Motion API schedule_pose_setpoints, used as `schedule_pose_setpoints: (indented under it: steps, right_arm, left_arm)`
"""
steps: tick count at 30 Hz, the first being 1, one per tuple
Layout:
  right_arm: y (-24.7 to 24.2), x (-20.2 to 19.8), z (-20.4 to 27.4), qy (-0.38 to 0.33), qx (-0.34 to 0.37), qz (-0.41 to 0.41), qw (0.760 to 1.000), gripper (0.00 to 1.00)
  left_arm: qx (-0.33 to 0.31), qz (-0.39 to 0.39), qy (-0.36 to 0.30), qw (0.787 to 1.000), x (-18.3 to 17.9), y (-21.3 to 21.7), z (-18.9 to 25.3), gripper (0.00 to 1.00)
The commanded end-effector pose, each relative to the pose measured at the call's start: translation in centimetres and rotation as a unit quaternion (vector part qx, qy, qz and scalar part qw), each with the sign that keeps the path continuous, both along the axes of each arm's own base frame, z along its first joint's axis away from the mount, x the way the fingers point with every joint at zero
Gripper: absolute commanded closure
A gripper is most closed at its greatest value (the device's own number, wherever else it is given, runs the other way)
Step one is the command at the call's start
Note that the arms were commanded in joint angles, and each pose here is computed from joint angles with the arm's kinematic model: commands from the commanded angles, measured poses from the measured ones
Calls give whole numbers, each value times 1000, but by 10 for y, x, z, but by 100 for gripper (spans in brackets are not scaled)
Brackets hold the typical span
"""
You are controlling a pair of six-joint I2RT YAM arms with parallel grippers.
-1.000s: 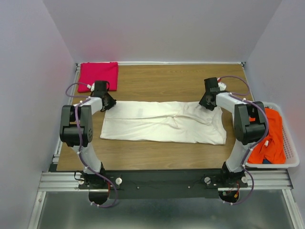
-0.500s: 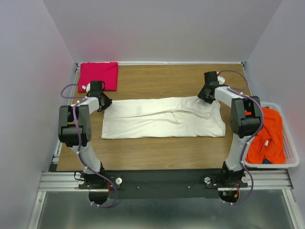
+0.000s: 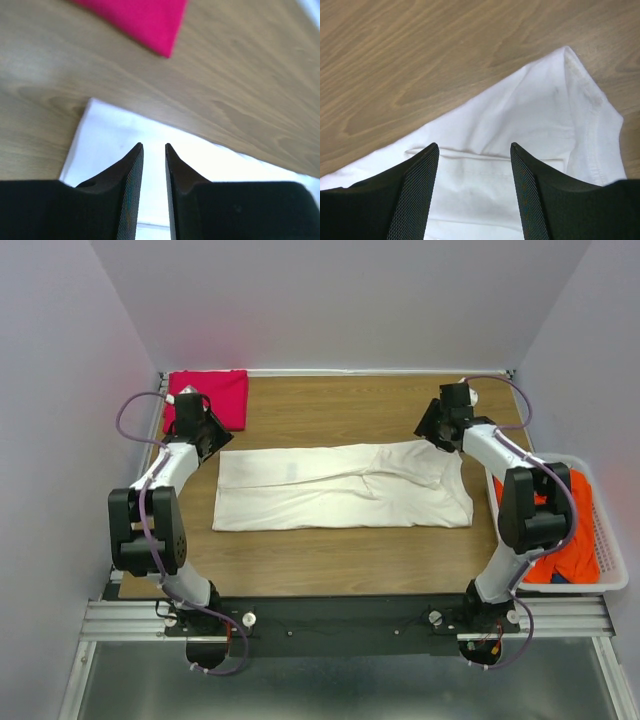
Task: Fold and stack the t-shirts
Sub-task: Fold the tshirt
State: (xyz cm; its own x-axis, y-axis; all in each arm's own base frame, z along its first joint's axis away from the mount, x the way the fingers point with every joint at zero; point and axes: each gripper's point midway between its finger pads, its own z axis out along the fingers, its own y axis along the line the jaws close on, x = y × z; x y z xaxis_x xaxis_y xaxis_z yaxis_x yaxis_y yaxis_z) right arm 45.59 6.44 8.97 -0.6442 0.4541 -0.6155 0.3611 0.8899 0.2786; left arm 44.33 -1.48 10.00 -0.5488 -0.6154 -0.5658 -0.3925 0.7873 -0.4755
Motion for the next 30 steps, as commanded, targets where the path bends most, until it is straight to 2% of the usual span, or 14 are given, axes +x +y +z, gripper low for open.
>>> schedule_pose_setpoints:
  steps: [1, 6, 10, 14, 20, 22, 27, 30]
  right_arm:
    - [26, -10, -4, 11, 1, 69, 998, 34]
    - [56, -4, -10, 10, -27, 108, 994, 36]
    - [83, 2, -17, 11, -46, 130, 990, 37]
    - [99, 10, -27, 15, -66, 137, 988, 38]
    - [106, 13, -40, 23, -115, 116, 986, 38]
    - [104, 10, -46, 31, -124, 105, 986, 45]
    - [104, 7, -50, 38, -132, 101, 985, 52]
    - [105, 4, -51, 40, -133, 102, 985, 65]
  left_arm:
    - [-2, -91, -96, 991, 7, -29, 67, 68]
    - [40, -139, -151, 978, 3, -52, 110, 68]
    - [81, -148, -193, 967, -6, -59, 144, 68]
    - [104, -154, -203, 962, -14, -65, 149, 67]
    - [110, -163, -183, 963, -22, -66, 127, 68]
    - [110, -164, -186, 962, -23, -66, 127, 67]
    - [103, -172, -185, 962, -23, -71, 123, 68]
    - [100, -176, -182, 962, -23, -73, 119, 67]
